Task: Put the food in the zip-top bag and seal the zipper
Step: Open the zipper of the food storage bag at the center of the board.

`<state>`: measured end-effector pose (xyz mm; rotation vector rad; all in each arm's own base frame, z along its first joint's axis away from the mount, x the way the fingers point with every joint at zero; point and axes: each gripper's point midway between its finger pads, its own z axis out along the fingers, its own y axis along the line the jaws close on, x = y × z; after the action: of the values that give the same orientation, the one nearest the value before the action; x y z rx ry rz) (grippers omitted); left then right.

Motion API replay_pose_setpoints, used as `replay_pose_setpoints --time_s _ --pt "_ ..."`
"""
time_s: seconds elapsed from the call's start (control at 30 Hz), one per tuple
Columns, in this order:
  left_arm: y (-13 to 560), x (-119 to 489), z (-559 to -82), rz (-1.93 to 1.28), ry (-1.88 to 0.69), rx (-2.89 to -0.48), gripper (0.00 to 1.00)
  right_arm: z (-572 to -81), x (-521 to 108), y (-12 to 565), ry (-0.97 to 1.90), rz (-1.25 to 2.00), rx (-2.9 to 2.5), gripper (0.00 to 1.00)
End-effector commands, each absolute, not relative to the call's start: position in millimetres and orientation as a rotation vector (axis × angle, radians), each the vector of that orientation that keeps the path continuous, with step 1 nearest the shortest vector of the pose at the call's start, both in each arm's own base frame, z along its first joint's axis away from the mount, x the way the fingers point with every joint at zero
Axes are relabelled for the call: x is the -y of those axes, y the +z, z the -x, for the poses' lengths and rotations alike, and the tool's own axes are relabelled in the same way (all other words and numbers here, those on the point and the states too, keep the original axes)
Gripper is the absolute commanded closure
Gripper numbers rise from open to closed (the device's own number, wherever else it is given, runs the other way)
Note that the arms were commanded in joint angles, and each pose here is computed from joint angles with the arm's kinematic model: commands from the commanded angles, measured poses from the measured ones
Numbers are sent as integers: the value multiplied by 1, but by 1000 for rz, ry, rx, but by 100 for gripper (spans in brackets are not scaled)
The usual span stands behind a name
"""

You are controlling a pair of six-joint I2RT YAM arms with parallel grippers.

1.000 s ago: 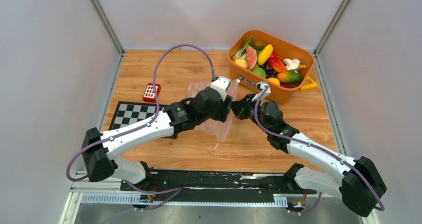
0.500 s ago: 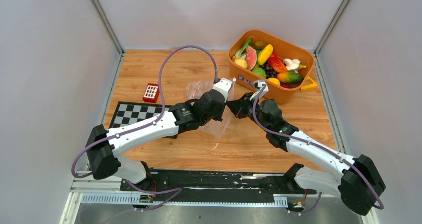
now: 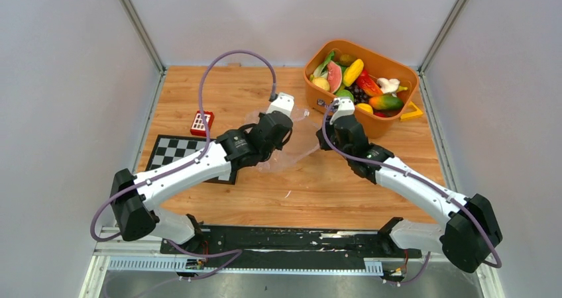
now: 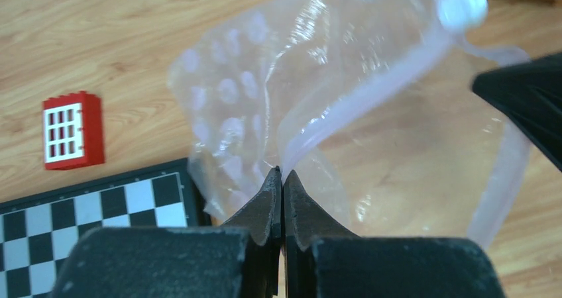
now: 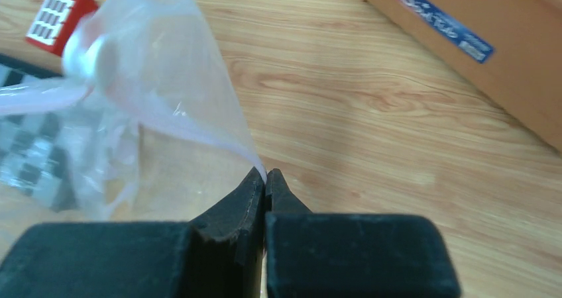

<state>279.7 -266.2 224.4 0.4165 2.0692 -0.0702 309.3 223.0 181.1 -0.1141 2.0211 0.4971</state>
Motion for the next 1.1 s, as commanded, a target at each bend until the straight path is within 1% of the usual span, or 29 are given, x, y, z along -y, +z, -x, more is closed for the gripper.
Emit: replay_pose_setpoints --time_s 0.0,0.07,0.17,0.27,0.3,0.33,0.37,0.4,0.47,0.57,0.67,0.77,0.87,0.93,1.0,1.07 --pt "270 238 -298 -292 -25 -2002 100 -321 -193 188 301 93 -2069 100" --pt "273 239 -306 -291 -37 -2011 100 -330 -197 196 326 85 -2049 100" --pt "275 251 -316 -329 -126 -2046 100 -337 -212 200 409 149 -2066 100" --pt "265 256 -322 -340 -170 -2090 100 -338 -222 194 555 175 -2115 99" --pt "260 258 -324 -347 -185 -2103 100 -339 -221 193 602 159 -2129 95" --pt "256 260 -325 -347 -210 -2115 100 -339 -222 196 668 165 -2129 89" --pt "251 262 -327 -349 -234 -2126 100 -339 -221 199 730 171 -2124 70" --pt "247 264 -329 -349 -258 -2134 100 -340 -220 203 784 162 -2119 55" --pt "240 266 -335 -336 -292 -2148 100 -343 -215 215 877 139 -2097 43" --pt "236 270 -344 -312 -343 -2160 100 -349 -211 244 980 123 -2029 34" --pt "234 272 -352 -286 -368 -2189 100 -362 -205 280 977 67 -1956 29" --pt "216 271 -350 -273 -368 -2258 100 -375 -192 296 908 13 -1943 28" --pt "198 276 -346 -313 -411 -2265 100 -390 -170 299 800 -65 -1893 27" --pt "198 281 -344 -320 -465 -2220 100 -401 -153 306 731 -113 -1823 24" --pt "206 280 -340 -315 -490 -2205 100 -415 -129 311 611 -196 -1807 16" --pt "207 282 -336 -353 -507 -2210 100 -429 -115 307 519 -181 -1855 14"
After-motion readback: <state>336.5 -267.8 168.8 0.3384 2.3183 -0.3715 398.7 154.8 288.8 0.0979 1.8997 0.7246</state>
